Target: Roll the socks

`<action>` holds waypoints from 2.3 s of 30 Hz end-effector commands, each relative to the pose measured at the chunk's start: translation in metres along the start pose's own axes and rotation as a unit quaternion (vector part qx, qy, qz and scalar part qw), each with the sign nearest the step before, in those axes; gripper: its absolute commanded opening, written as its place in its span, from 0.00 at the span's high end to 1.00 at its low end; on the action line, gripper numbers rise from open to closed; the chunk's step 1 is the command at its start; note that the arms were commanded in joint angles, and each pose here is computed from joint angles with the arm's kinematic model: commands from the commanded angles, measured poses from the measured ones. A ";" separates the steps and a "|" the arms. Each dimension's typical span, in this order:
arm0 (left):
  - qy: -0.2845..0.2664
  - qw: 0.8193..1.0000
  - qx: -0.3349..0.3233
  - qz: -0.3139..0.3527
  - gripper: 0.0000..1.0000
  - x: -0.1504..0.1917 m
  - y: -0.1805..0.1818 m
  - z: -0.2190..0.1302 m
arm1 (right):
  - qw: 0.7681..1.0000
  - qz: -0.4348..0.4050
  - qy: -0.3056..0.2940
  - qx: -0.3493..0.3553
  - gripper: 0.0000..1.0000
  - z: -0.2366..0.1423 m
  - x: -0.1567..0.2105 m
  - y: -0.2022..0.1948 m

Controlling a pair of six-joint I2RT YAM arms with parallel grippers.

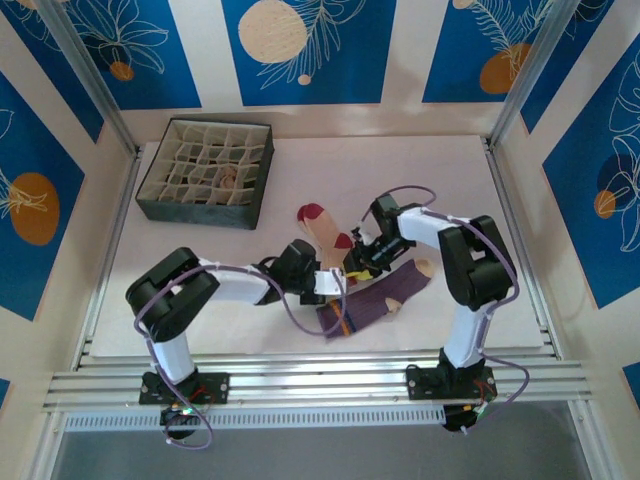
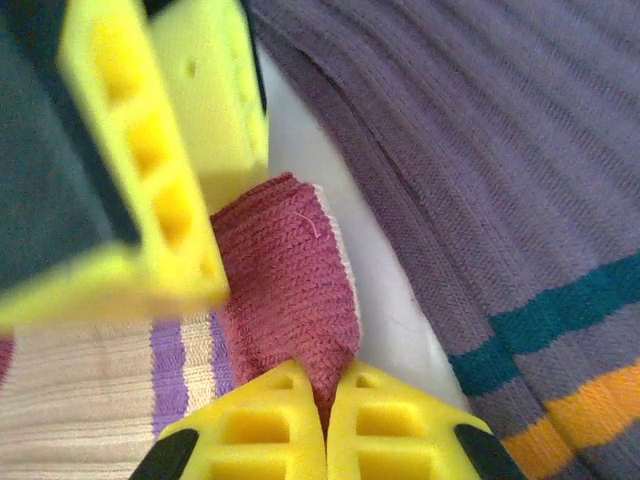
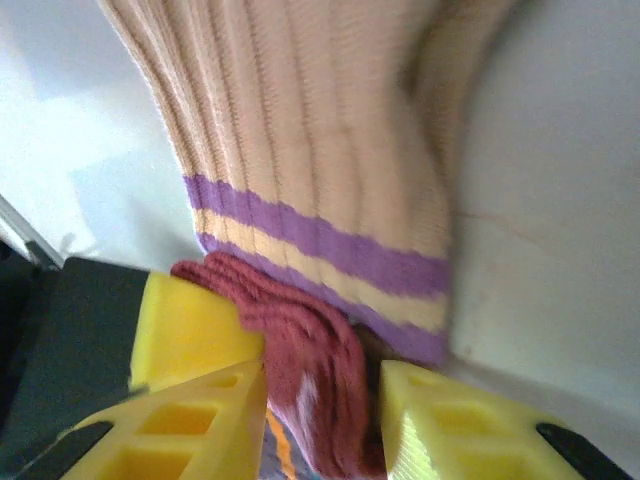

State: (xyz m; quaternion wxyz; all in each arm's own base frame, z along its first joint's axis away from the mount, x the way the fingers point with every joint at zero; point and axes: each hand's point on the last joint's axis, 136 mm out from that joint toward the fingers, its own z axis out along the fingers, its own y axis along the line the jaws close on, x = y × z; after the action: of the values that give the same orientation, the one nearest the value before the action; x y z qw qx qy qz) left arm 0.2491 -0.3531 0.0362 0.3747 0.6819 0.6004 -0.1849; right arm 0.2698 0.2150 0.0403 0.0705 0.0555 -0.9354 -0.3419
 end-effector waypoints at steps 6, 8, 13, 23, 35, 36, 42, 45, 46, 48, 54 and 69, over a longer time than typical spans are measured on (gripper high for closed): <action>-0.049 0.970 0.150 -0.186 1.00 -0.009 -0.019 -0.011 | 0.991 -0.057 -0.058 -0.103 0.80 -0.018 -0.007 0.037; -0.050 0.962 0.165 -0.209 1.00 -0.009 -0.017 -0.012 | 0.988 -0.068 -0.056 -0.127 0.79 -0.015 -0.007 0.043; -0.050 0.945 0.191 -0.262 1.00 -0.006 -0.010 -0.013 | 0.988 -0.076 -0.035 -0.129 0.68 0.001 -0.006 0.038; -0.064 0.904 0.209 -0.367 1.00 0.005 0.010 -0.020 | 0.985 -0.092 -0.025 -0.141 0.63 0.013 0.006 0.031; 0.000 0.860 0.225 -0.458 1.00 0.027 0.011 -0.012 | 0.990 -0.107 -0.010 -0.093 0.65 0.029 0.014 0.024; 0.005 0.858 0.223 -0.462 1.00 0.028 0.012 -0.012 | 0.991 -0.106 -0.008 -0.082 0.67 0.030 0.014 0.022; 0.015 0.843 0.209 -0.496 1.00 0.038 0.019 -0.009 | 0.995 -0.100 0.000 -0.031 0.74 0.035 0.014 0.017; 0.014 0.829 0.205 -0.520 1.00 0.042 0.024 -0.007 | 0.995 -0.104 -0.001 -0.011 0.73 0.035 0.016 0.016; 0.015 0.826 0.203 -0.526 1.00 0.043 0.025 -0.006 | 0.995 -0.101 0.000 -0.001 0.74 0.035 0.016 0.015; 0.017 0.829 0.195 -0.524 1.00 0.044 0.026 -0.007 | 0.996 -0.082 0.010 0.019 0.82 0.035 0.017 0.010; 0.007 0.870 0.136 -0.474 0.77 0.048 0.033 -0.017 | 0.997 -0.021 0.030 0.063 0.99 0.031 0.017 -0.004; -0.087 0.989 -0.033 -0.112 0.62 -0.014 0.024 -0.063 | 0.994 0.011 0.080 0.079 1.00 0.032 0.012 -0.011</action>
State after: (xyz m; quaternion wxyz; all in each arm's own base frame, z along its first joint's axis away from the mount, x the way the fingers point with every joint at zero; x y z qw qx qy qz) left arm 0.2528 -0.3155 0.0887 0.3454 0.5228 0.7034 -0.3356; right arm 0.2655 0.2423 0.0291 0.0991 0.0939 -0.9434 -0.3023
